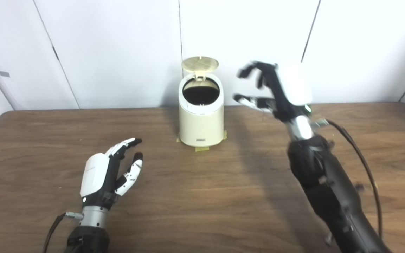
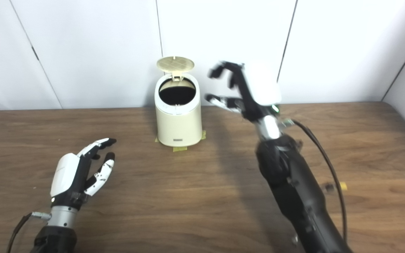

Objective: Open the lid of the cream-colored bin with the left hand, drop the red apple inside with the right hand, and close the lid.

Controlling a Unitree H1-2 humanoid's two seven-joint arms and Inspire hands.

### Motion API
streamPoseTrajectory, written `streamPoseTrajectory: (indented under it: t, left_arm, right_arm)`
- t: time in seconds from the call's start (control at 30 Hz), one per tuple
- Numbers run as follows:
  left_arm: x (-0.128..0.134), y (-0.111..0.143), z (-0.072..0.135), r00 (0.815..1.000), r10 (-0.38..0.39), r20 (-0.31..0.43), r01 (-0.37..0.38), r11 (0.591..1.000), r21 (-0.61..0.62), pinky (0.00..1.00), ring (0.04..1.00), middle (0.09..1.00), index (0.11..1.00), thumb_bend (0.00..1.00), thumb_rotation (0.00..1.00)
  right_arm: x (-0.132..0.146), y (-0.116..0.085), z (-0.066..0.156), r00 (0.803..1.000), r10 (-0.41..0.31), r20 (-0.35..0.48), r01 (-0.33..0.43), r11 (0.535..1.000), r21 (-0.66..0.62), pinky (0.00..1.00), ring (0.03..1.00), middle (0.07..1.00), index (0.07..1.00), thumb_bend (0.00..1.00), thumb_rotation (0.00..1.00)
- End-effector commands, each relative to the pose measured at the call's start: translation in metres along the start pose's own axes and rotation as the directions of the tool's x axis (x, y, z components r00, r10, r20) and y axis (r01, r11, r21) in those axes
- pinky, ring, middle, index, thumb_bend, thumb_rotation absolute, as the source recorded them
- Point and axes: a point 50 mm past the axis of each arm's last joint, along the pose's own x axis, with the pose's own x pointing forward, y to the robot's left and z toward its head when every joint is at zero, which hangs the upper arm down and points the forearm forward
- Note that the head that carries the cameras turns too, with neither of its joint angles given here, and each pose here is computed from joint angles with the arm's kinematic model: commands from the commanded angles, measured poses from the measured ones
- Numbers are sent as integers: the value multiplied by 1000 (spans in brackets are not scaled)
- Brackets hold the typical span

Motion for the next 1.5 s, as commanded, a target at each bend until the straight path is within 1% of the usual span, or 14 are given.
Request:
streamPoseTrajectory:
  t: [0.0,0.1,0.13,0.23,0.27,0.3,0.37,0.57,0.73,0.93,1.07,1.2,1.33,1.47]
  left_arm:
    - [10,10,4,998,45,48,-45,999,-1,704,800,793,789,261,805]
    - [11,10,3,998,47,47,-47,999,3,704,801,793,788,261,817]
    - [11,11,3,998,47,47,-47,999,4,706,801,793,785,260,821]
    - [12,11,1,998,48,44,-48,999,8,705,805,796,788,259,826]
    - [12,11,1,998,50,47,-50,999,8,699,803,796,787,256,822]
    - [12,11,0,997,52,49,-52,999,8,697,801,793,785,253,812]
    - [13,12,-1,997,55,51,-55,998,3,693,799,790,784,255,805]
    - [35,29,13,990,102,94,-101,995,-21,693,800,797,785,299,859]
    - [78,58,44,970,136,200,-130,991,-45,827,899,900,885,428,976]
    - [134,101,115,947,144,288,-167,984,55,989,990,944,927,649,1000]
    - [169,125,167,934,115,339,-172,975,143,1000,1000,964,948,727,1000]
    - [191,136,214,928,84,362,-183,951,248,1000,1000,957,940,743,1000]
    - [203,135,239,933,40,359,-163,934,319,1000,1000,952,910,747,1000]
    - [220,124,260,935,-10,354,-132,918,374,1000,1000,915,888,795,1000]
  right_arm:
    - [4,-9,11,996,-72,53,67,994,90,259,327,486,469,520,0]
    - [-23,-8,1,999,-44,-1,44,989,144,290,363,502,461,516,0]
    - [-32,-7,-1,999,-24,-35,29,988,154,326,410,529,474,500,88]
    - [-58,-2,-5,994,45,-103,-27,984,176,436,557,622,488,481,148]
    - [-65,0,-6,990,72,-121,-49,982,181,486,610,656,603,320,422]
    - [-70,1,-7,987,93,-133,-68,980,185,525,647,678,666,248,586]
    - [-77,4,-10,982,124,-143,-96,977,190,556,675,693,702,206,645]
    - [-86,10,-21,969,162,-187,-126,973,191,570,683,704,713,238,620]
    - [-93,18,-26,967,155,-202,-115,974,197,530,649,677,689,223,540]
    - [-100,23,-30,960,158,-232,-112,973,201,526,642,672,684,211,458]
    - [-101,23,-30,956,180,-233,-136,972,194,536,654,685,695,216,388]
    - [-101,23,-29,951,192,-242,-147,970,192,550,666,692,700,231,422]
    - [-101,24,-28,950,191,-245,-145,970,194,546,663,688,698,236,425]
    - [-102,24,-28,953,188,-237,-141,969,202,541,655,683,691,231,351]
